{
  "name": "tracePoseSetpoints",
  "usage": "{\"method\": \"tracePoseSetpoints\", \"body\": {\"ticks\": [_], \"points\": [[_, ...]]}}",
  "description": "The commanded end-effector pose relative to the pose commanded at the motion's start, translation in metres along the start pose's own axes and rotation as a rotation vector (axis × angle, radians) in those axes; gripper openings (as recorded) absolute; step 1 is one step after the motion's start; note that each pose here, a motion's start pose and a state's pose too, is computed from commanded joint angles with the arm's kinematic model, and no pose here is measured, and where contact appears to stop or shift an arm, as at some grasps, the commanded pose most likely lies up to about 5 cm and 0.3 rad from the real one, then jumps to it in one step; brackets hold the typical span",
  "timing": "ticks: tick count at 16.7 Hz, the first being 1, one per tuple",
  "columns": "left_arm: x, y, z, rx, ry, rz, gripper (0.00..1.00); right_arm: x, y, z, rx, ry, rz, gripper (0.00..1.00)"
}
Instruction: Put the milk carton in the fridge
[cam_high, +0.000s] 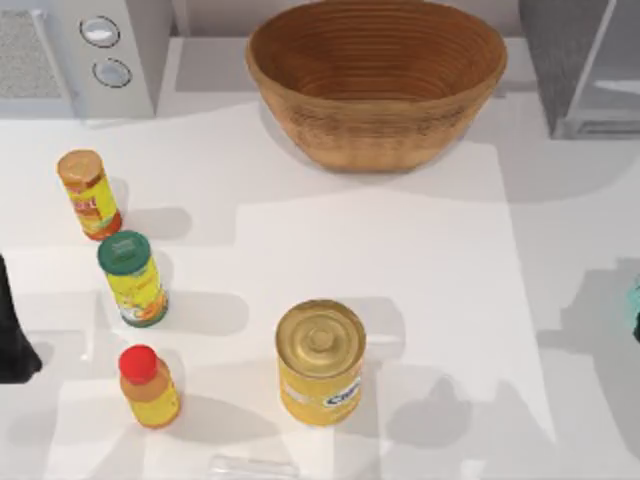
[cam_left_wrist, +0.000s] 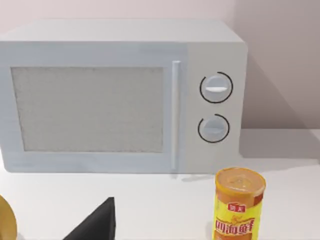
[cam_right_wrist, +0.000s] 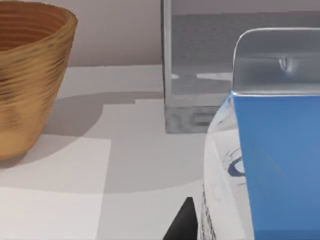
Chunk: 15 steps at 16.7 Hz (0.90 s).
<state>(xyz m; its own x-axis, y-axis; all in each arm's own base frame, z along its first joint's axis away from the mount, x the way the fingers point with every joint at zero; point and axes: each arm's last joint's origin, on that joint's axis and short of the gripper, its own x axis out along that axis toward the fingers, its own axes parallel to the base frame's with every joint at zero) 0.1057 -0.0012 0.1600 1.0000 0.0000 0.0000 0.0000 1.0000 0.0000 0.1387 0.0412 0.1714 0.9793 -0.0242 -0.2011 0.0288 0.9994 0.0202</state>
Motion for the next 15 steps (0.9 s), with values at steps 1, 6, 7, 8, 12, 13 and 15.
{"method": "tracePoseSetpoints", "body": {"ticks": [1,6,7,8,12,13,15], "points": [[0.000,0.000,0.000,0.000,0.000,0.000,1.00,-0.005,-0.006,0.004,0.011,-0.046,0.012,0.00],[0.000,0.000,0.000,0.000,0.000,0.000,1.00,-0.028,-0.034,0.002,0.004,-0.222,0.032,0.00],[0.000,0.000,0.000,0.000,0.000,0.000,1.00,-0.029,-0.038,-0.003,-0.006,-0.224,0.030,0.00],[0.000,0.000,0.000,0.000,0.000,0.000,1.00,-0.030,-0.041,-0.008,-0.014,-0.219,0.028,0.00],[0.000,0.000,0.000,0.000,0.000,0.000,1.00,-0.029,-0.044,-0.017,-0.023,-0.202,0.027,0.00],[0.000,0.000,0.000,0.000,0.000,0.000,1.00,-0.029,-0.044,-0.017,-0.023,-0.202,0.027,0.00],[0.000,0.000,0.000,0.000,0.000,0.000,1.00,-0.029,-0.043,-0.016,-0.021,-0.203,0.028,0.00]]}}
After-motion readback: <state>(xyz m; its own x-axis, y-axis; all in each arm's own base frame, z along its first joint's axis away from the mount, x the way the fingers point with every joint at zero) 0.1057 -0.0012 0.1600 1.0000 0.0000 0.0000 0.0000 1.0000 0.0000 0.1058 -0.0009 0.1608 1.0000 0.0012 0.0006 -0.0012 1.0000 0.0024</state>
